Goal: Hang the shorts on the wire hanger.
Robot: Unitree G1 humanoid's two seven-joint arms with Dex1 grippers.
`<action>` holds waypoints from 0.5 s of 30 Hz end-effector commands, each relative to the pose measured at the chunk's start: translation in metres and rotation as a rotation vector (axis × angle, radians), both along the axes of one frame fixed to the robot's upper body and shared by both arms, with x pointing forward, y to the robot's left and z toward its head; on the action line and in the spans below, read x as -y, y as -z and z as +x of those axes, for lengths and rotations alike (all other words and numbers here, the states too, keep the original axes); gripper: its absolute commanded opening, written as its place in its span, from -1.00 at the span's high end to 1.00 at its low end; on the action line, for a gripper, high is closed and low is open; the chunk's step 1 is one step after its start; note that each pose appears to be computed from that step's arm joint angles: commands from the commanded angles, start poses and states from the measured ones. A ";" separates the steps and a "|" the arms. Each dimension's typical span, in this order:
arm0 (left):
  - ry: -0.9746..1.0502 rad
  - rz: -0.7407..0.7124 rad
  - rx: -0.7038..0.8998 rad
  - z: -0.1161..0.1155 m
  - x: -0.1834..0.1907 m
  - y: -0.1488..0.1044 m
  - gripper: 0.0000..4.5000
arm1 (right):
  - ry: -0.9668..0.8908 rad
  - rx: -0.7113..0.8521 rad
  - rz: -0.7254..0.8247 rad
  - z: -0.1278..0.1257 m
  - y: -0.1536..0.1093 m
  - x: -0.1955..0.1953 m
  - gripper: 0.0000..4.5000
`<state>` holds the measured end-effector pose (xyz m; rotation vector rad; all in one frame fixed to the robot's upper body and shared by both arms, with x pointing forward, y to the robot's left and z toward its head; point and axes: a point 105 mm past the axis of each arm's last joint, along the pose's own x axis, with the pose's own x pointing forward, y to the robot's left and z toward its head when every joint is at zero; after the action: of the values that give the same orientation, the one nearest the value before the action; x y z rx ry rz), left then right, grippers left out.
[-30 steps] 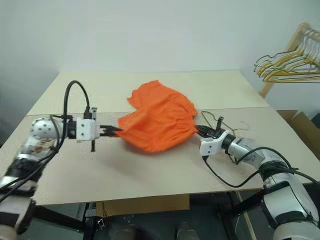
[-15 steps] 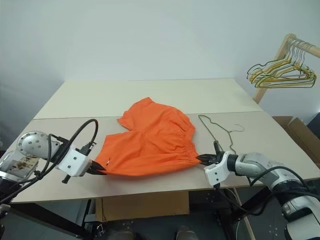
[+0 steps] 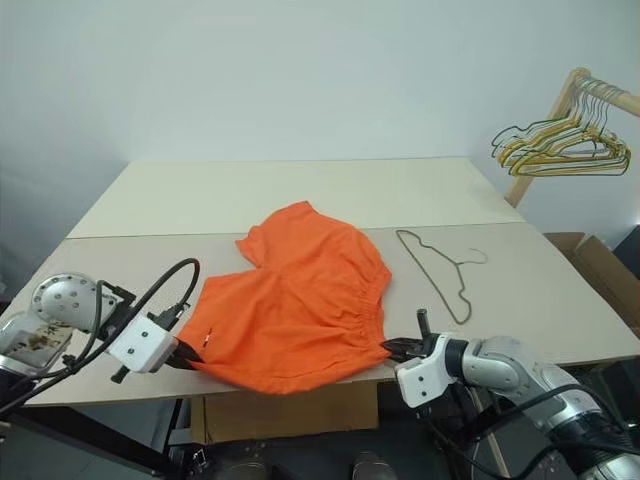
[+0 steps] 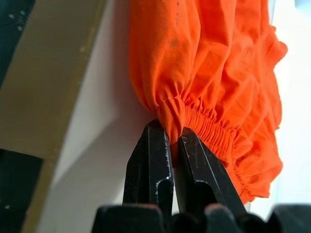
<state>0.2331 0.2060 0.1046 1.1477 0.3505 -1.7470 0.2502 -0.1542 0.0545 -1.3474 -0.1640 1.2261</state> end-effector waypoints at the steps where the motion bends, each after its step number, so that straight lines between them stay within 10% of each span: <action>1: 0.036 0.000 -0.028 -0.012 0.000 -0.009 0.72 | 0.029 0.048 0.025 0.007 -0.018 0.002 0.63; 11: 0.036 0.028 -0.046 -0.022 -0.016 -0.024 -0.74 | 0.124 -0.013 0.023 -0.011 -0.030 0.028 -0.95; 15: -0.033 -0.031 -0.049 -0.019 -0.021 -0.042 -0.99 | 0.330 -0.120 0.138 -0.020 -0.050 0.054 -1.00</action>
<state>0.2099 0.2279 0.1315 1.0892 0.4242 -1.7849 0.2218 -0.2071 0.0754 -1.1977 0.0954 1.0886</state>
